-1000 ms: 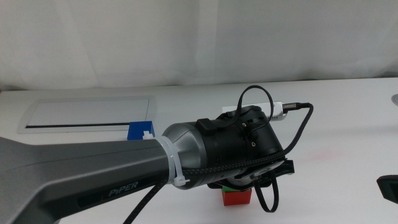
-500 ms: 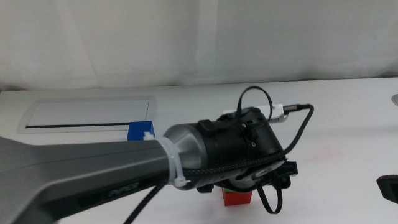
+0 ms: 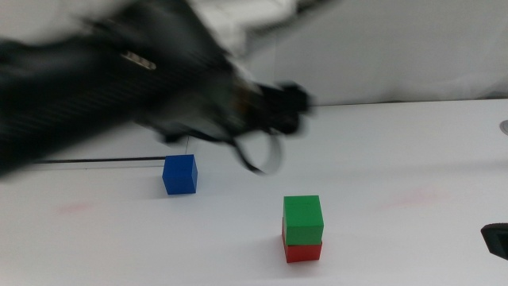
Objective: Stack red cubes first, then green, then blue cubes in a specific spot.
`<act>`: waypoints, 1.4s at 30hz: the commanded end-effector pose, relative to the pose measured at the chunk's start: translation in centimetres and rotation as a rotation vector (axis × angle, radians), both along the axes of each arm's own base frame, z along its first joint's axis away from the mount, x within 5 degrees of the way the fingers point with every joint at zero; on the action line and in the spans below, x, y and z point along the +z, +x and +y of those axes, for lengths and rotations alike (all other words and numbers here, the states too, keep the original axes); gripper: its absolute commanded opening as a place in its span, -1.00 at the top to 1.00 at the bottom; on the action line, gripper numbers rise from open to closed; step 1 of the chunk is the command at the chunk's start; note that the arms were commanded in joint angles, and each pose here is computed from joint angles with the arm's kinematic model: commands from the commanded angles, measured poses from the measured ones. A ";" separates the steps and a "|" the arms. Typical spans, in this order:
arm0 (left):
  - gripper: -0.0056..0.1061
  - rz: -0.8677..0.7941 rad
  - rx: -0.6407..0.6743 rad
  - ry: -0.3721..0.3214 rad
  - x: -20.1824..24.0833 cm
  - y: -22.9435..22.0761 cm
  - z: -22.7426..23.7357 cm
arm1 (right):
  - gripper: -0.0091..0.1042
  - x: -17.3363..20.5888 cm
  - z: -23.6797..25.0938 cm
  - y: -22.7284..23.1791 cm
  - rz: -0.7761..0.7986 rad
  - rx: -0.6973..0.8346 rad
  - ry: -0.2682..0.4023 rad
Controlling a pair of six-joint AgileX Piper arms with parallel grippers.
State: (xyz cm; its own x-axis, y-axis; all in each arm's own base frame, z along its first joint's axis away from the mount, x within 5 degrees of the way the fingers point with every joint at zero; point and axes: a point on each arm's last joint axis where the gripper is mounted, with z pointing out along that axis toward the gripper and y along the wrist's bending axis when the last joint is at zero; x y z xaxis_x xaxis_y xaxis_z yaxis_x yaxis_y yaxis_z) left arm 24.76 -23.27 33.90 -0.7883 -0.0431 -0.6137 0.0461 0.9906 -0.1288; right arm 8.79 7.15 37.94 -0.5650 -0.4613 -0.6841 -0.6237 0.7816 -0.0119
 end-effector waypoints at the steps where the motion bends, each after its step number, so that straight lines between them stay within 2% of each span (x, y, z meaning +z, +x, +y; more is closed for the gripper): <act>1: -0.73 -0.007 0.028 0.071 2.1 -0.2 3.5 | -0.95 0.0 -0.1 0.0 -0.011 -0.001 -0.007; 4: -0.73 0.010 0.055 0.131 3.4 0.2 7.1 | -0.95 0.0 -0.1 0.0 -0.013 -0.001 -0.006; 11: -0.73 0.093 0.096 0.126 2.9 2.8 12.0 | -0.95 0.1 -0.1 0.1 -0.026 0.000 0.005; 14: -0.73 0.100 0.092 0.146 2.3 3.6 12.4 | -0.95 0.1 -0.1 0.1 -0.026 0.000 0.005; 22: -0.73 0.211 0.030 0.246 -2.7 7.0 11.0 | -0.95 0.1 0.0 0.1 -0.025 0.000 0.007; 28: -0.73 0.286 0.037 0.154 -6.6 9.8 11.1 | -0.95 0.1 0.0 0.1 -0.024 0.001 0.008; 42: -0.73 0.402 0.023 0.210 -13.5 12.4 10.4 | -0.95 0.1 0.0 0.1 -0.024 0.001 0.008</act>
State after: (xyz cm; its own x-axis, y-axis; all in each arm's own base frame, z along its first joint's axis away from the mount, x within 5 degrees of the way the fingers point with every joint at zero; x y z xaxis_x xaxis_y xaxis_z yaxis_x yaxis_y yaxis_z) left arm 36.87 -12.87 21.04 -0.9650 0.0339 -0.2599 0.0141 0.9969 0.0779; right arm 8.83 7.18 37.99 -0.5611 -0.4572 -0.6900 -0.6233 0.7819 -0.0112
